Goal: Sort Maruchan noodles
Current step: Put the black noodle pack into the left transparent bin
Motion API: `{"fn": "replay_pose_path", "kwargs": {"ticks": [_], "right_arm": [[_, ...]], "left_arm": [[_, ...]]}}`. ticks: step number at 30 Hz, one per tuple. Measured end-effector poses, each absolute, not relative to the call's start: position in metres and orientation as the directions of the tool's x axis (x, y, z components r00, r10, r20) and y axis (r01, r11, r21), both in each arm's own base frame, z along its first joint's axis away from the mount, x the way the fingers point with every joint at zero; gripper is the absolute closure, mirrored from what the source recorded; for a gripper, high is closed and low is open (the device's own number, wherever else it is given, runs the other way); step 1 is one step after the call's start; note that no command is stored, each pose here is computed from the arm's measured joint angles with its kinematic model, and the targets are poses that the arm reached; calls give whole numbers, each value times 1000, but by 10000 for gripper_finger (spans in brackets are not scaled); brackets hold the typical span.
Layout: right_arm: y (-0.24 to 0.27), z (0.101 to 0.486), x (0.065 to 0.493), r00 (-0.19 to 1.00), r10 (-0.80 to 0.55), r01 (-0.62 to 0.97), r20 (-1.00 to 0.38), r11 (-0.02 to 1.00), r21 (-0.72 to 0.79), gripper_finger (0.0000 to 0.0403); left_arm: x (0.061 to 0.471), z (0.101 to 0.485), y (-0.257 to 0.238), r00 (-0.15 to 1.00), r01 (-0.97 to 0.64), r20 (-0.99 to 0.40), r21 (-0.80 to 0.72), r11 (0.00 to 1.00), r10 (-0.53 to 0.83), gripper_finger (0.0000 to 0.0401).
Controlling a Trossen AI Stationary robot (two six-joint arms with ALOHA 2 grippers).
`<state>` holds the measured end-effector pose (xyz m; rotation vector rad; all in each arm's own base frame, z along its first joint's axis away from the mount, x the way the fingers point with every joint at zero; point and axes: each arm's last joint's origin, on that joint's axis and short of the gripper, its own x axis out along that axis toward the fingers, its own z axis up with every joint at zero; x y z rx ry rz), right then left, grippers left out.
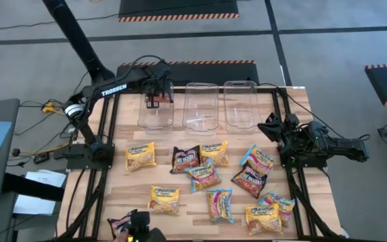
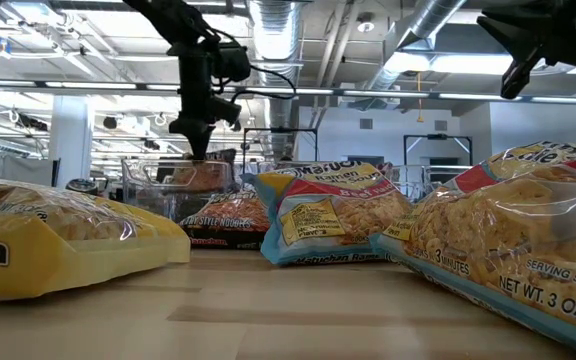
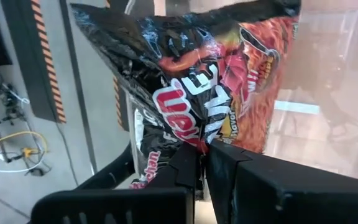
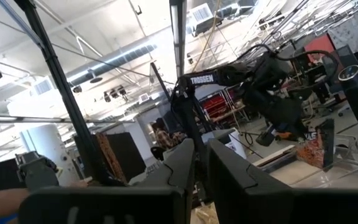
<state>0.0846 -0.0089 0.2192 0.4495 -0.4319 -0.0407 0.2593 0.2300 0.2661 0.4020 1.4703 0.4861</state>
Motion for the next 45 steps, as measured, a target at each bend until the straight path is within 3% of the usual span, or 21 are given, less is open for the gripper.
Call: {"fn": "replay_pose_path", "kwargs": {"ticks": [21, 34, 45], "right_arm": [[-9, 219, 85, 909, -132, -55, 395, 901, 429, 333], [-9, 220, 84, 906, -133, -61, 402, 899, 434, 333], [-9, 220, 84, 906, -133, -61, 401, 899, 434, 333]], "left_arm": [[266, 234, 246, 4, -66, -884, 467, 882, 468, 394], [264, 218, 258, -78, -97, -875, 483, 870, 477, 382], [264, 218, 260, -31, -79, -886, 463, 883, 463, 378]]}}
